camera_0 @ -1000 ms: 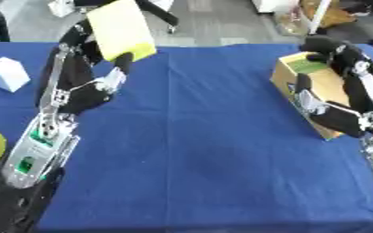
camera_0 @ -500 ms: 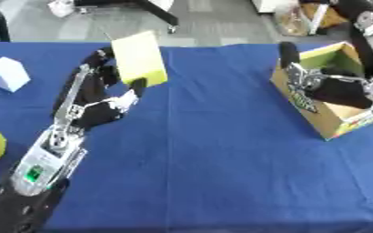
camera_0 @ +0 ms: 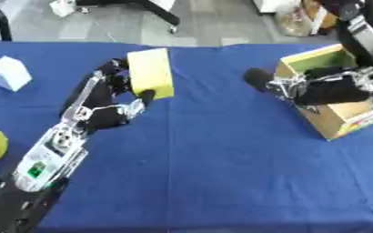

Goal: Pick up the objects with one hand, pass them to the other hand, and then place them into the box on the other side of the table.

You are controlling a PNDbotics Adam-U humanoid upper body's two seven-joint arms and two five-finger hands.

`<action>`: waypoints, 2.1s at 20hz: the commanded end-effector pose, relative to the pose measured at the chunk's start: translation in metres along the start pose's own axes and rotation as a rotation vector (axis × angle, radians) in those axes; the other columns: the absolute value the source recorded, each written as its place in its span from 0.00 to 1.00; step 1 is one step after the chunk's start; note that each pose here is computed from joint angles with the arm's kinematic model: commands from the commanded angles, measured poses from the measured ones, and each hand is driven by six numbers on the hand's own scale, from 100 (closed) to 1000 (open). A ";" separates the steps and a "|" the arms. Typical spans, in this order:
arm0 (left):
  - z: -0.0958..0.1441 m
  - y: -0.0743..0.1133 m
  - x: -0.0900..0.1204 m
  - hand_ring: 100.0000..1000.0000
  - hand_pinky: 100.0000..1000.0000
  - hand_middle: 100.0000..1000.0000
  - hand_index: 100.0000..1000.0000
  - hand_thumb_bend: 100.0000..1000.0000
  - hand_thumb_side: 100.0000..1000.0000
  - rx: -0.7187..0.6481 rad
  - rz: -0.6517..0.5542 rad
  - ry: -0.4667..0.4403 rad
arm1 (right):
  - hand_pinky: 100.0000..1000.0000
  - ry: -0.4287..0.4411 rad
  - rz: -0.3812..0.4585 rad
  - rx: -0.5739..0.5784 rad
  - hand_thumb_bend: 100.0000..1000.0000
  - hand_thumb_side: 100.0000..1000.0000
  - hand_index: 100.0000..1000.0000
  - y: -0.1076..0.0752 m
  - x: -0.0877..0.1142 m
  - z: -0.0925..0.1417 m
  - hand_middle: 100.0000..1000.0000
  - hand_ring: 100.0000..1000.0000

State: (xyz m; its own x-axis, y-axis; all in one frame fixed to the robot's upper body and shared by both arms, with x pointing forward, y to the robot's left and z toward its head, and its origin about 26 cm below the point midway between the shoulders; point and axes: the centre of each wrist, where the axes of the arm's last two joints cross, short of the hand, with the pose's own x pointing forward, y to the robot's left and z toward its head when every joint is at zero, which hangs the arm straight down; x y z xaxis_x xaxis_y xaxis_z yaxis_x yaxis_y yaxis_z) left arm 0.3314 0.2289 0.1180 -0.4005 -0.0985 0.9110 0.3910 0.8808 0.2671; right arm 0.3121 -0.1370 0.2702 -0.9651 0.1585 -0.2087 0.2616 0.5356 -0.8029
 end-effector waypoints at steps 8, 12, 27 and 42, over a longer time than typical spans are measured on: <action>-0.017 0.001 0.026 0.36 0.54 0.33 0.48 0.27 0.00 -0.171 -0.008 0.024 | 0.85 -0.202 0.038 0.090 0.49 0.17 0.82 0.014 0.003 -0.029 0.77 0.78; -0.021 -0.002 0.032 0.36 0.54 0.33 0.48 0.28 0.00 -0.212 0.015 0.028 | 0.84 -0.245 0.051 0.121 0.48 0.18 0.81 0.024 0.002 -0.034 0.76 0.77; -0.019 -0.010 0.053 0.37 0.54 0.33 0.49 0.30 0.00 -0.254 0.172 0.019 | 0.84 -0.281 0.153 0.173 0.46 0.17 0.80 0.047 -0.007 -0.028 0.76 0.76; -0.011 -0.016 0.065 0.38 0.54 0.35 0.50 0.30 0.00 -0.264 0.225 0.006 | 0.82 -0.233 0.217 0.152 0.42 0.07 0.80 0.054 -0.013 -0.019 0.75 0.74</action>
State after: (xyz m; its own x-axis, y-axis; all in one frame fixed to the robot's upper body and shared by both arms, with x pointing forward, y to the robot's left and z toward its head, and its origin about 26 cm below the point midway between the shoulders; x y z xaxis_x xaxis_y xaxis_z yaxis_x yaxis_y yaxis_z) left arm 0.3115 0.2023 0.1661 -0.2480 0.0816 0.9653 0.6628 0.7411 0.1076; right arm 0.3370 -0.0903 0.2327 -0.8821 0.0285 -0.4701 0.4452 0.3761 -0.8126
